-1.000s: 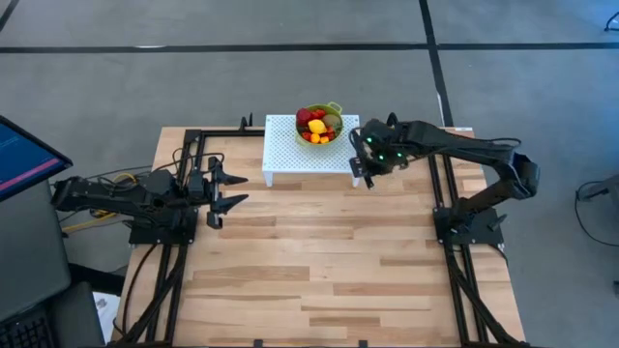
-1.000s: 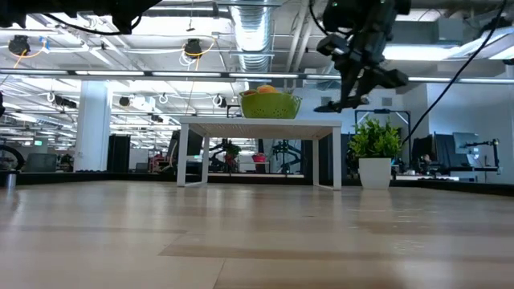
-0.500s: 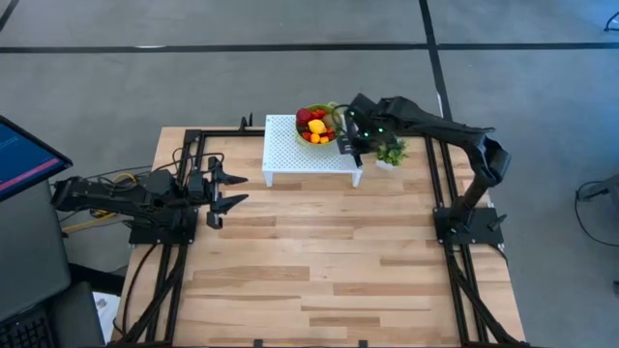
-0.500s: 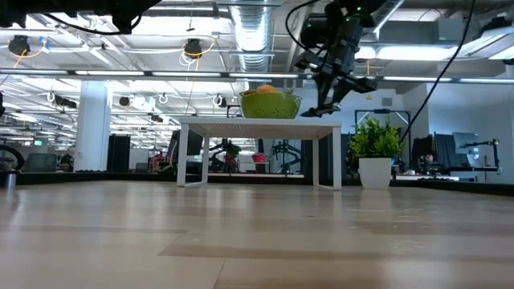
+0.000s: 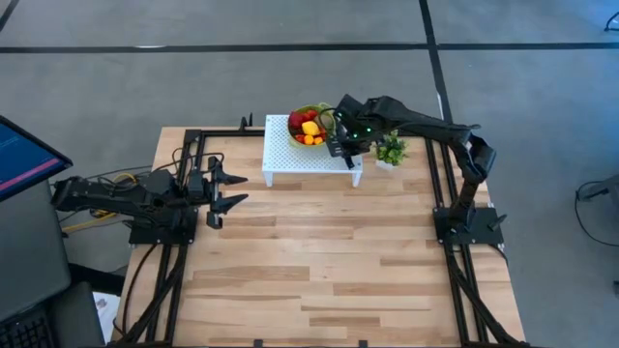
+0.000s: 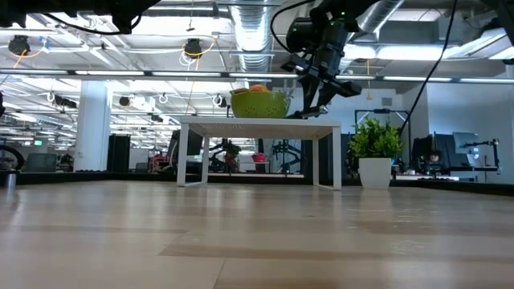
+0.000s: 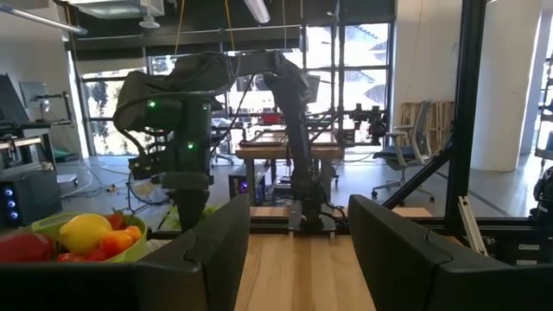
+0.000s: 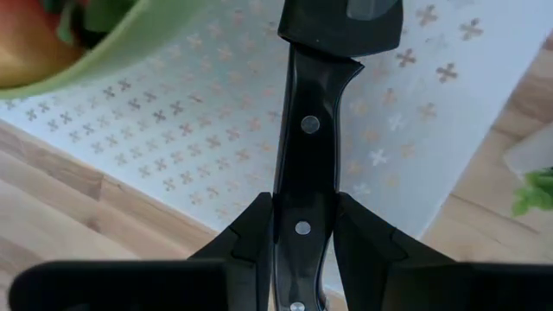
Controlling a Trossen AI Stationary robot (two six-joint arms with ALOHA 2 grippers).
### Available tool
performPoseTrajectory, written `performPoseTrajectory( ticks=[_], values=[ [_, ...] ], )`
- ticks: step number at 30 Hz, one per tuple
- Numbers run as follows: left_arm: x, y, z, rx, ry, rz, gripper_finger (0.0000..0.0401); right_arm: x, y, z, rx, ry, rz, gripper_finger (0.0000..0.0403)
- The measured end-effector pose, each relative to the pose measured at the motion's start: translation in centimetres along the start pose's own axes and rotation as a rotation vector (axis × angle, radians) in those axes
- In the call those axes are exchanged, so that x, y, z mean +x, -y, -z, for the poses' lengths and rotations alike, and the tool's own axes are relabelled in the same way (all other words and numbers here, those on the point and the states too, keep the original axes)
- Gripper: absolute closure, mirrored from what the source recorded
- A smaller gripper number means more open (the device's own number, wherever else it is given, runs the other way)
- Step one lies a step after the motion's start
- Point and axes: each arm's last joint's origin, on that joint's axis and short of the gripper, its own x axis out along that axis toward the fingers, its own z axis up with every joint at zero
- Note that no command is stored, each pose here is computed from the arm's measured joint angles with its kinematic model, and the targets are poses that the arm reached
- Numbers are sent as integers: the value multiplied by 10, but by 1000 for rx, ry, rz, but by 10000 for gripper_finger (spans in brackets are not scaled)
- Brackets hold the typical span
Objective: Pick & Place Fruit
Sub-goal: Put the black knife on the shelf to the right of the green strainer bowl, then return to Home Position
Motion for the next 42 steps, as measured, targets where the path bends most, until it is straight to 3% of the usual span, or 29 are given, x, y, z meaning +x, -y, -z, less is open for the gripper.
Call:
performPoseTrajectory(
  ticks=[12, 20, 27, 36, 42],
  values=[
    [0, 0, 0, 0, 3, 0, 210, 0, 3, 3, 9, -32, 33, 319],
    [0, 0, 0, 0, 4, 0, 210, 7, 1, 2, 2, -32, 49, 270],
    [0, 0, 0, 0, 4, 0, 210, 10, 0, 0, -6, -20, 50, 263],
    [0, 0, 0, 0, 4, 0, 210, -22, 5, 3, -63, 64, -6, 276],
    [0, 0, 0, 0, 4, 0, 210, -61, -14, 26, -237, 272, -50, 278]
  ],
)
